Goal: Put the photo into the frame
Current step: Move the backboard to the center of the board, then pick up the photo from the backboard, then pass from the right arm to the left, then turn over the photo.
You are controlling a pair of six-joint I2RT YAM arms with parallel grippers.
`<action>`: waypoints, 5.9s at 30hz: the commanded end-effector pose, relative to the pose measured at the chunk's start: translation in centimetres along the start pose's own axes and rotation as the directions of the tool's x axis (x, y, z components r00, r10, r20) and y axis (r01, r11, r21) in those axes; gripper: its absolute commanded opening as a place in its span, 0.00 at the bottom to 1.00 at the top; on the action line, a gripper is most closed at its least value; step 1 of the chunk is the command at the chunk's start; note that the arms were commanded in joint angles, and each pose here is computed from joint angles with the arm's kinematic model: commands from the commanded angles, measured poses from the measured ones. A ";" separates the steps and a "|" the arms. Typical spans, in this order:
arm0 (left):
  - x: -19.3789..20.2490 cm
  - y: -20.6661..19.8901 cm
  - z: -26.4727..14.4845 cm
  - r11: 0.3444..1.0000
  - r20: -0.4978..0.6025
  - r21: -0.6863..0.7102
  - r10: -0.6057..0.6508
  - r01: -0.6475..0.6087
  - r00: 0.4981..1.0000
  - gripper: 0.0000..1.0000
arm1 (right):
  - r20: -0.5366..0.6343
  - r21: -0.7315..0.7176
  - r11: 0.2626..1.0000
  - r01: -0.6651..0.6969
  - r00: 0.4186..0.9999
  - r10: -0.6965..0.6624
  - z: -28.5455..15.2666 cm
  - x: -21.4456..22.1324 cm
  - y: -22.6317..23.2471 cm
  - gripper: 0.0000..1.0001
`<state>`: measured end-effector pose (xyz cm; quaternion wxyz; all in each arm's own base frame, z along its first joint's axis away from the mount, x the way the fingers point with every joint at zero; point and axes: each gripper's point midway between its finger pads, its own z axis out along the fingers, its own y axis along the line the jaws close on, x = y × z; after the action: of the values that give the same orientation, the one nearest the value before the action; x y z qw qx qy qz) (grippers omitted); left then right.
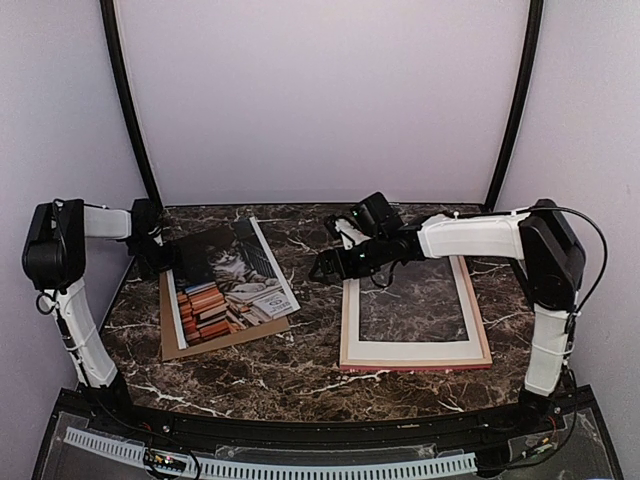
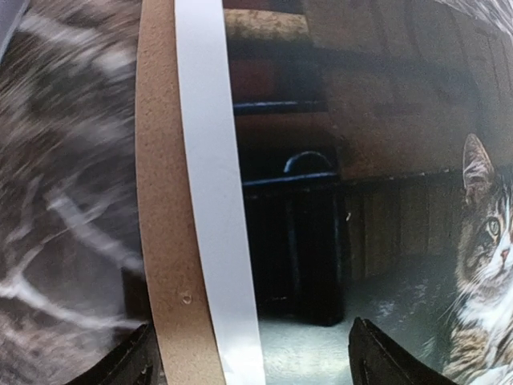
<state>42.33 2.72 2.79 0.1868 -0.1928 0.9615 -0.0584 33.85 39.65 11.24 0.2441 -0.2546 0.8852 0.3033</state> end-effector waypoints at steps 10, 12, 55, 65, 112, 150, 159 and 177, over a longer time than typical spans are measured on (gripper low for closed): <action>1.4 -8.6 0.8 0.959 -0.024 0.030 0.282 -0.281 0.959 0.82 | -0.079 0.032 0.987 -0.156 0.984 0.158 4.7 2.0 -0.7 0.86; 0.8 -8.8 -0.4 0.964 0.018 0.038 0.262 -0.263 0.965 0.82 | -0.096 0.030 0.984 -0.176 0.979 0.178 5.1 2.6 -0.9 0.83; 11.9 -9.9 -3.3 0.951 -0.026 0.303 0.068 -0.056 0.997 0.92 | -0.211 -0.122 0.894 -0.431 0.891 0.401 8.5 7.1 0.3 0.48; 9.9 -12.1 -6.9 0.927 0.149 0.326 0.145 -0.187 0.978 0.91 | -0.163 -0.211 0.886 -0.413 0.909 0.385 7.0 4.4 1.9 0.10; 18.7 -32.7 -14.6 0.296 0.537 -0.308 0.838 -0.904 0.091 0.36 | -0.116 -0.508 0.725 -0.465 0.871 0.477 -7.0 -5.1 6.0 0.00; 13.5 -42.3 -40.5 0.389 0.793 0.524 0.102 -0.758 0.601 0.00 | 0.434 -0.079 0.889 -0.450 0.788 0.437 -30.5 -6.7 -10.7 0.78; 12.1 -36.9 -26.6 0.615 0.397 0.757 -0.162 -0.222 0.903 0.00 | 0.364 -0.127 0.859 -0.496 0.782 0.506 -26.9 -3.6 -11.7 0.79; 16.4 -28.7 -12.9 0.688 0.123 0.681 -0.444 0.250 0.887 0.00 | 0.099 -0.106 0.780 -0.617 0.774 0.626 -12.6 8.0 -8.8 0.80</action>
<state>33.46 -31.26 13.30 0.3510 -0.2415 0.8246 -0.3721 29.39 21.32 12.59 0.1672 0.0567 0.8989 0.4011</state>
